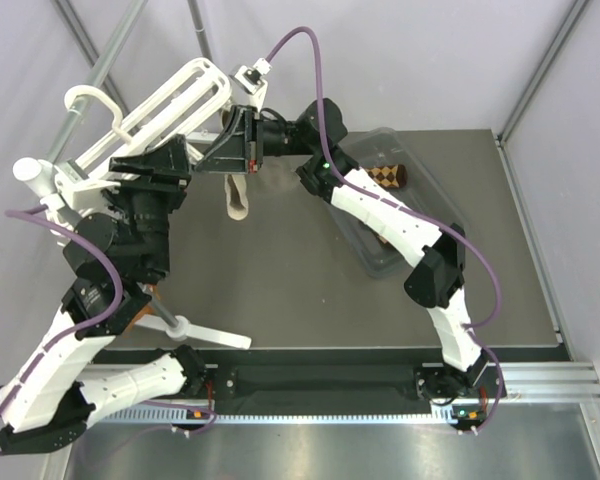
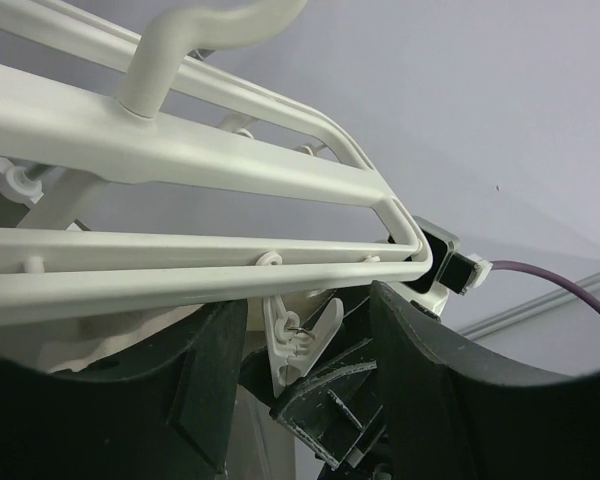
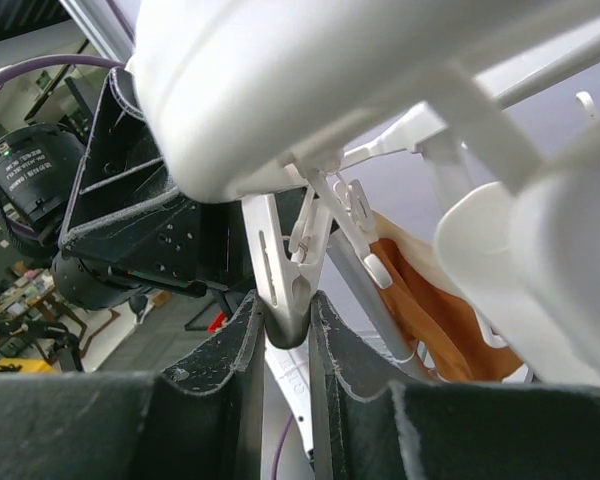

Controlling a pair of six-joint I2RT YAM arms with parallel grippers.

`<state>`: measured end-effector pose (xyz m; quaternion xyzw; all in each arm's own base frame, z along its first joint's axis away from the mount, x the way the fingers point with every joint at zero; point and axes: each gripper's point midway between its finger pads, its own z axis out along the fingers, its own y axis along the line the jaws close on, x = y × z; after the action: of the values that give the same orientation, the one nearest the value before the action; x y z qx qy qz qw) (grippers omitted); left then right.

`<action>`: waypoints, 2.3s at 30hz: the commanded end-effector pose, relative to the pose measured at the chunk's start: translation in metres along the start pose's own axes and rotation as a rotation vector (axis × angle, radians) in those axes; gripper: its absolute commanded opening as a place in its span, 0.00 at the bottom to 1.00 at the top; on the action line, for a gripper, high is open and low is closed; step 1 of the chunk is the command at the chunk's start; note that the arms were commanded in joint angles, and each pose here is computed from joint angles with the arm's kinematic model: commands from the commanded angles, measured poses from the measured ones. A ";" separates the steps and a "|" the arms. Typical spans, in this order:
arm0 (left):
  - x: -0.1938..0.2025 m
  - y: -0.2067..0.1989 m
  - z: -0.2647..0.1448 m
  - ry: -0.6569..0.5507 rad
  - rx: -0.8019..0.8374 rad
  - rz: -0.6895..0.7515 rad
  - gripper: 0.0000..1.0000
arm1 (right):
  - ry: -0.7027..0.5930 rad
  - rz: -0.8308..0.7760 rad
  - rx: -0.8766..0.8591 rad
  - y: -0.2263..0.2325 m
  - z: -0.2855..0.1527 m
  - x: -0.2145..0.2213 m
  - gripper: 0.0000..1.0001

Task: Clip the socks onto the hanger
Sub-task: Open the clamp at the hanger.

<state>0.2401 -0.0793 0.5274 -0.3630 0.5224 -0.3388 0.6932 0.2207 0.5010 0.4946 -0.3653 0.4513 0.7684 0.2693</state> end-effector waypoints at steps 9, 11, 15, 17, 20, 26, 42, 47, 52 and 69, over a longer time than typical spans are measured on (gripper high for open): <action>0.003 -0.020 0.004 0.015 0.056 -0.035 0.62 | 0.014 -0.075 -0.053 0.023 -0.002 -0.006 0.00; 0.005 -0.019 0.003 0.024 0.064 -0.021 0.61 | 0.012 -0.077 -0.053 0.023 -0.003 -0.007 0.00; 0.010 -0.018 0.001 0.039 0.080 0.016 0.54 | 0.012 -0.071 -0.049 0.021 -0.002 -0.006 0.00; 0.010 -0.015 0.001 0.035 0.074 0.021 0.49 | 0.013 -0.071 -0.050 0.021 -0.001 -0.006 0.00; 0.006 -0.015 0.000 0.028 0.078 0.027 0.41 | 0.013 -0.066 -0.047 0.018 -0.001 -0.005 0.00; 0.004 -0.013 0.001 0.019 0.067 0.045 0.00 | 0.010 -0.065 -0.045 0.017 0.001 -0.004 0.02; -0.006 -0.005 -0.003 0.017 0.036 0.082 0.00 | -0.026 -0.113 0.003 0.014 0.000 -0.018 0.67; -0.004 -0.010 -0.005 0.031 0.068 0.084 0.00 | -0.041 -0.097 -0.014 0.011 0.007 -0.018 0.66; 0.000 -0.013 -0.006 0.042 0.095 0.078 0.00 | -0.047 -0.089 -0.039 0.015 0.013 -0.015 0.59; 0.006 -0.008 -0.007 0.053 0.094 0.065 0.00 | -0.082 -0.085 -0.063 0.021 0.019 -0.015 0.00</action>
<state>0.2379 -0.0833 0.5199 -0.3095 0.5499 -0.3151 0.7089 0.2132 0.5109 0.5018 -0.3694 0.4307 0.7738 0.2815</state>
